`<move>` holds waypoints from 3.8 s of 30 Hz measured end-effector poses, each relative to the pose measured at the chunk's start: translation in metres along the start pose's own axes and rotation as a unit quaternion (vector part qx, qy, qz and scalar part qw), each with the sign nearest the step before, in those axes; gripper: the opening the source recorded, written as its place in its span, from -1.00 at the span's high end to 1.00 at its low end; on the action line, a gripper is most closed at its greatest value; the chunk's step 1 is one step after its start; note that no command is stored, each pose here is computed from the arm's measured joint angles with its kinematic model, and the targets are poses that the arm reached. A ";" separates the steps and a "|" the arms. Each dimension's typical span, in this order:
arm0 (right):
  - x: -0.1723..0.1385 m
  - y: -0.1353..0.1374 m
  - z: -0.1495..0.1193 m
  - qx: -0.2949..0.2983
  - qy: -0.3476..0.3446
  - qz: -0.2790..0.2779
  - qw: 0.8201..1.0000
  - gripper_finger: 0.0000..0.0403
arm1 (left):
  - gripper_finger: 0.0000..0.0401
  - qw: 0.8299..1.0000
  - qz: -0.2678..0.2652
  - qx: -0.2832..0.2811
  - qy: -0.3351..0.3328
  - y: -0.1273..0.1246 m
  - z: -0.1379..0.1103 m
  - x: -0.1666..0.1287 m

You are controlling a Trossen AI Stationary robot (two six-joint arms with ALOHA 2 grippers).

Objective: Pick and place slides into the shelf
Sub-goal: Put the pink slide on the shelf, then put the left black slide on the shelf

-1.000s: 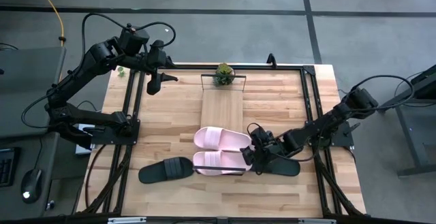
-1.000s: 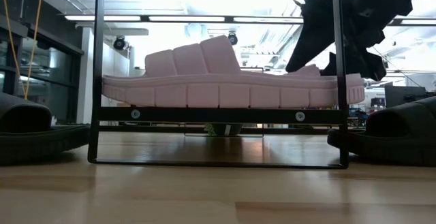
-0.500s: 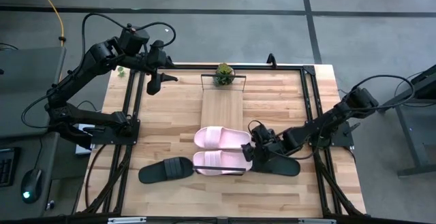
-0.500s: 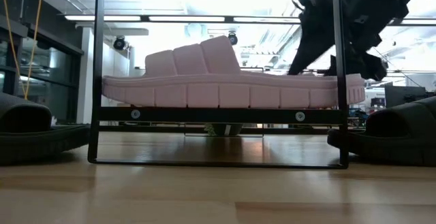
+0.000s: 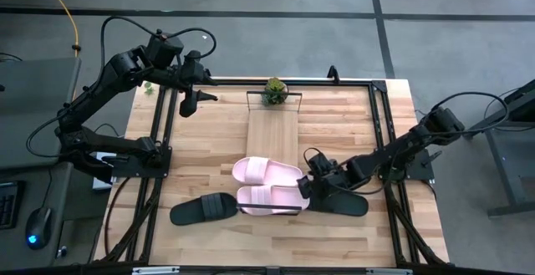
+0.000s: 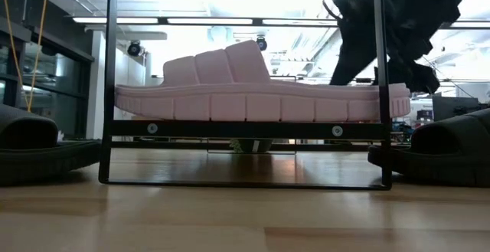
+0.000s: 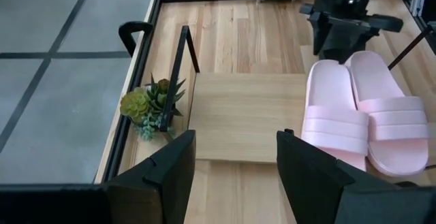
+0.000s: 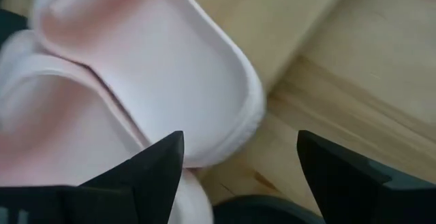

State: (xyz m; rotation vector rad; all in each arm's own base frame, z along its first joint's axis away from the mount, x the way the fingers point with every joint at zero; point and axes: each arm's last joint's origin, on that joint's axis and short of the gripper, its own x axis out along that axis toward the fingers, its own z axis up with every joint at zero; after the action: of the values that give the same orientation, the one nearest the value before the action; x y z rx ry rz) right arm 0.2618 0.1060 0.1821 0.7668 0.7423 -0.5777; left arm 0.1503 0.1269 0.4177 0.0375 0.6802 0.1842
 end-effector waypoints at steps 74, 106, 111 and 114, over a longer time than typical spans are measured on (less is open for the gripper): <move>-0.074 0.024 0.068 -0.338 -0.309 0.069 0.886 -0.37 | 0.06 0.987 0.018 0.159 0.006 -0.228 -0.069 0.034; -0.069 0.021 0.062 -0.310 -0.242 0.118 0.912 -0.37 | 0.18 0.962 0.007 0.237 0.139 -0.315 -0.137 0.094; -0.069 0.021 0.062 -0.310 -0.242 0.117 0.912 -0.37 | 0.32 0.962 -0.030 0.198 0.185 -0.320 -0.142 0.098; -0.069 0.021 0.062 -0.311 -0.242 0.117 0.912 -0.37 | 0.39 0.963 -0.049 0.163 0.207 -0.322 -0.144 0.097</move>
State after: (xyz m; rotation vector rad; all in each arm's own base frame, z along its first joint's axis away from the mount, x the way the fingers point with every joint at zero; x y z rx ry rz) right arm 0.2576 0.0837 0.2743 0.0975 0.3245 -0.2619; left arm 0.1844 -0.1752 0.2153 0.2871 1.1233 -0.0194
